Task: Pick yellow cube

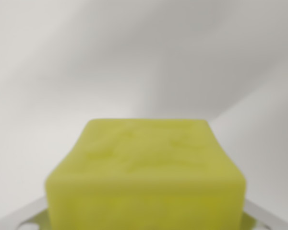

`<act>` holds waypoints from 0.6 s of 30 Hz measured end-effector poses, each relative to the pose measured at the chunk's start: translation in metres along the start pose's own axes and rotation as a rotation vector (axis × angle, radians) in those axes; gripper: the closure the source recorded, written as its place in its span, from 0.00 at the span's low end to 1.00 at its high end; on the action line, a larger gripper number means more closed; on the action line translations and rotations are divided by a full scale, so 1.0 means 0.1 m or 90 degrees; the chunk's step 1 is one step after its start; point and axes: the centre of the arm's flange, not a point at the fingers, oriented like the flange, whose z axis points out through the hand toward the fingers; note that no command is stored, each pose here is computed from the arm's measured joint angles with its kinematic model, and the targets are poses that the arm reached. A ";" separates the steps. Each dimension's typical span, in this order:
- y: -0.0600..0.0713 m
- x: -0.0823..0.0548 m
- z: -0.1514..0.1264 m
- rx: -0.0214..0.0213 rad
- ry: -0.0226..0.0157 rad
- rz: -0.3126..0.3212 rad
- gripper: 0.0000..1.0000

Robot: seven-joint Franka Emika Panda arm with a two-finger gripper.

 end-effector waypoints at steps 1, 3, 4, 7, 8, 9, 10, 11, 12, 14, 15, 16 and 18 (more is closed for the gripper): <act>0.00 0.00 -0.02 -0.0001 0.0000 0.000 1.00; 0.00 0.00 -0.05 -0.0002 0.0001 0.000 1.00; 0.00 0.00 -0.07 -0.0001 0.0000 0.000 1.00; 0.00 0.00 -0.12 -0.0001 0.0000 0.000 1.00; 0.00 0.00 -0.13 -0.0002 0.0001 0.000 1.00; 0.00 0.00 -0.15 -0.0003 0.0001 0.000 1.00; 0.00 0.00 -0.17 -0.0002 0.0001 0.000 1.00; 0.00 0.00 -0.18 -0.0001 0.0000 0.000 1.00; 0.00 0.00 -0.20 -0.0001 0.0000 0.000 1.00; 0.00 0.00 -0.23 -0.0003 0.0001 0.000 1.00; 0.00 0.00 -0.25 -0.0003 0.0001 0.000 1.00; 0.00 0.00 -0.27 -0.0002 0.0001 0.000 1.00; 0.00 0.00 -0.30 -0.0001 0.0000 0.000 1.00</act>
